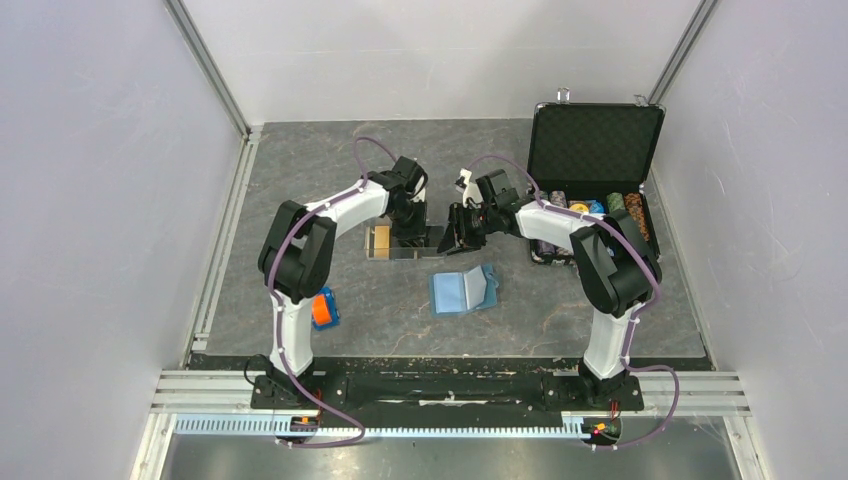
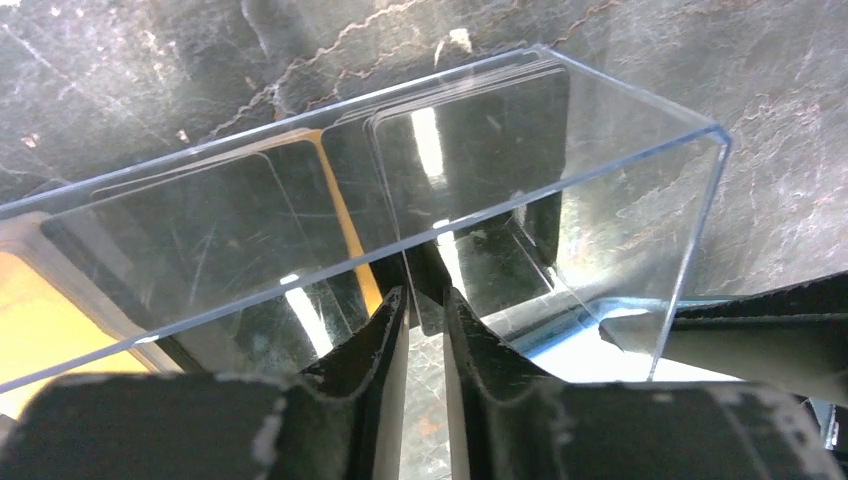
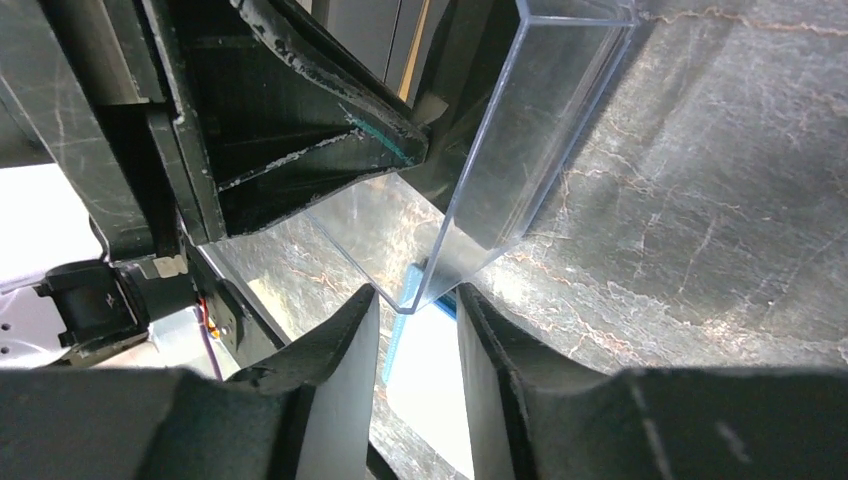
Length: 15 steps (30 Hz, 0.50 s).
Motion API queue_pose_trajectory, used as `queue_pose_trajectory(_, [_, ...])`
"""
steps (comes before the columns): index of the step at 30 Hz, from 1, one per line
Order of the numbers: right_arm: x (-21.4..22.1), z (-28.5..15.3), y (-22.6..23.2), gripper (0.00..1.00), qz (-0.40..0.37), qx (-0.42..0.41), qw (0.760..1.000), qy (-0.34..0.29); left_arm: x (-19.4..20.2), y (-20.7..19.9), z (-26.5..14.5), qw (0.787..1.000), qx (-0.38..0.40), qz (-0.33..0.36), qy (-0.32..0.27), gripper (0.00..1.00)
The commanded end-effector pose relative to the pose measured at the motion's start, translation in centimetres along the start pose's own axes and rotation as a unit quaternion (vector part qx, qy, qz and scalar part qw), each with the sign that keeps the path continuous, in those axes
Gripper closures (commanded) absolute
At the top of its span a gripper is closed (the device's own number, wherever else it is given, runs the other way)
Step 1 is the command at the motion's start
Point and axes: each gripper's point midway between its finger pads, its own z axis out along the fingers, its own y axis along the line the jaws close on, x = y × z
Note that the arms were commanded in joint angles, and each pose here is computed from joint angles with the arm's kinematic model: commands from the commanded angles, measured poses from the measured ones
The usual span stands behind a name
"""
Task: Put the credit cards into the card holder
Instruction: Pick up the credit card from the storage box.
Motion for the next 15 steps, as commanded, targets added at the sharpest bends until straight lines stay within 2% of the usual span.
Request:
queue_pose_trajectory(1, [-1.9,-0.85,1.6,0.67,-0.027,-0.011,0.999,-0.025,-0.86,-1.28,0.03,1.0,0.009,0.005,-0.007,0.78])
queue_pose_trajectory(5, [-1.75,-0.89,1.6,0.71,-0.026,-0.012,0.999,-0.022,-0.81,-1.36,-0.1,1.0,-0.001,0.011,-0.006,0.87])
queue_pose_trajectory(9, [-1.67,-0.84,1.63,0.72,-0.026,-0.013,0.999,-0.02,-0.47,-1.07,-0.09,0.999,-0.025,0.027,0.004,0.87])
queue_pose_trajectory(10, [-1.71,-0.88,1.59,0.72,-0.026,-0.013,0.999,-0.021,-0.36,-1.01,-0.16,0.999,-0.033,0.033,0.007,0.85])
queue_pose_trajectory(12, [-1.67,-0.83,1.61,0.72,-0.026,-0.014,0.999,-0.02,-0.23,-0.89,-0.16,0.998,-0.046,0.042,0.011,0.73])
queue_pose_trajectory(15, [-1.66,-0.87,1.64,0.72,-0.026,-0.014,0.999,-0.02,-0.2,-0.95,-0.22,0.997,-0.06,0.055,0.014,0.69])
